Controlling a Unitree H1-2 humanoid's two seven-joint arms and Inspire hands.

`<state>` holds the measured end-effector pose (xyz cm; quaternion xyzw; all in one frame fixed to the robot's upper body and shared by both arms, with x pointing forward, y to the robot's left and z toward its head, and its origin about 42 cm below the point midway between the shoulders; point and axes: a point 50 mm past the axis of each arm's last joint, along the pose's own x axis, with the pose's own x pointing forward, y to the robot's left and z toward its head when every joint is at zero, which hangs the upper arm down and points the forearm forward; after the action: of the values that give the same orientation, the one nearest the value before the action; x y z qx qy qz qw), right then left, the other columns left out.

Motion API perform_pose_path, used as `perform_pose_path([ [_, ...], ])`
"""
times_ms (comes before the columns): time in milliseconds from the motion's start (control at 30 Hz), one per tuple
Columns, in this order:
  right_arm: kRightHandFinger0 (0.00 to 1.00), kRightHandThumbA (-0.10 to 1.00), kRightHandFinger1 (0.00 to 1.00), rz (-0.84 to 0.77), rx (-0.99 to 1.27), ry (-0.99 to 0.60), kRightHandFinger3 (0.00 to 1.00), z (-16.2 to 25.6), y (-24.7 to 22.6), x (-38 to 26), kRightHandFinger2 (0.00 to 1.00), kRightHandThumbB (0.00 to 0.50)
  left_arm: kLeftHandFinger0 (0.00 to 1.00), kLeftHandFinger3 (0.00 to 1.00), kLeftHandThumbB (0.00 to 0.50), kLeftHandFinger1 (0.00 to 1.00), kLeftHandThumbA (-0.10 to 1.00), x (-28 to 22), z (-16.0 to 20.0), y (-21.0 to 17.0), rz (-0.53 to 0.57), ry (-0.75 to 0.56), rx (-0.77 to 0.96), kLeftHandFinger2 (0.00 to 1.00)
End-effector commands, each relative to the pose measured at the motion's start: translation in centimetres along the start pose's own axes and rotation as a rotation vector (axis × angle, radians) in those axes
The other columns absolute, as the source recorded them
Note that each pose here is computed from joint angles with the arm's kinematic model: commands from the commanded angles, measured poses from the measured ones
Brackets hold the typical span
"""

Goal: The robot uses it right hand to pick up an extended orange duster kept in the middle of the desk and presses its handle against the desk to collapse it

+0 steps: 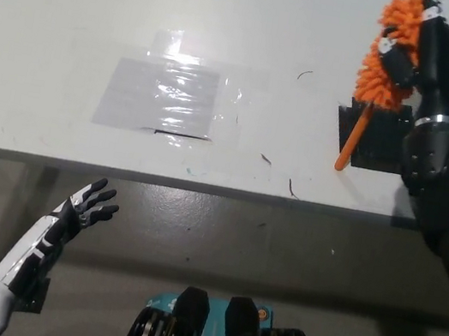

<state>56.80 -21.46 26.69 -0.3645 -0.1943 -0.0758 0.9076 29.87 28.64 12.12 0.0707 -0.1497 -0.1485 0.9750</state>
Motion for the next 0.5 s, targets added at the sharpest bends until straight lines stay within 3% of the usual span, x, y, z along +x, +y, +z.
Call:
perform_pose_path([
  [0, 0.03, -0.1, 0.52, 0.085, 0.008, 0.02, 0.98, -0.2, -0.9, 0.7, 0.88, 0.123, 0.97, 1.0, 0.27, 0.91, 1.0, 0.6, 1.5, 1.2, 0.0, -0.07, 0.029, 1.0],
  [67, 0.03, -0.1, 0.52, 0.054, 0.018, -0.03, 0.99, 1.2, -2.3, 2.2, 0.88, 0.109, 0.97, 1.0, 0.273, 0.91, 1.0, 0.6, 1.5, 1.2, 0.0, -0.07, 0.028, 1.0],
  [233, 0.0, -0.1, 0.45, -0.034, -0.053, -0.219, 0.93, 6.7, -6.1, 6.0, 0.83, 0.133, 0.97, 1.0, 0.265, 0.9, 1.0, 0.6, 1.6, 1.2, -0.001, -0.064, 0.028, 1.0],
  [267, 0.0, -0.1, 0.51, -0.037, -0.07, -0.24, 1.0, 7.4, -6.5, 6.3, 0.92, 0.096, 0.97, 1.0, 0.265, 0.9, 1.0, 0.6, 1.6, 1.2, -0.002, -0.062, 0.029, 1.0],
  [300, 0.02, -0.1, 0.52, -0.032, -0.085, -0.253, 1.0, 8.1, -7.0, 6.8, 0.85, 0.133, 0.98, 1.0, 0.269, 0.91, 1.0, 0.5, 1.5, 1.1, -0.003, -0.061, 0.029, 1.0],
  [467, 0.0, -0.1, 0.43, -0.037, -0.113, -0.319, 0.91, 11.2, -8.5, 8.4, 0.79, 0.15, 0.98, 1.0, 0.264, 0.91, 1.0, 0.4, 1.5, 1.1, -0.009, -0.055, 0.028, 1.0],
])
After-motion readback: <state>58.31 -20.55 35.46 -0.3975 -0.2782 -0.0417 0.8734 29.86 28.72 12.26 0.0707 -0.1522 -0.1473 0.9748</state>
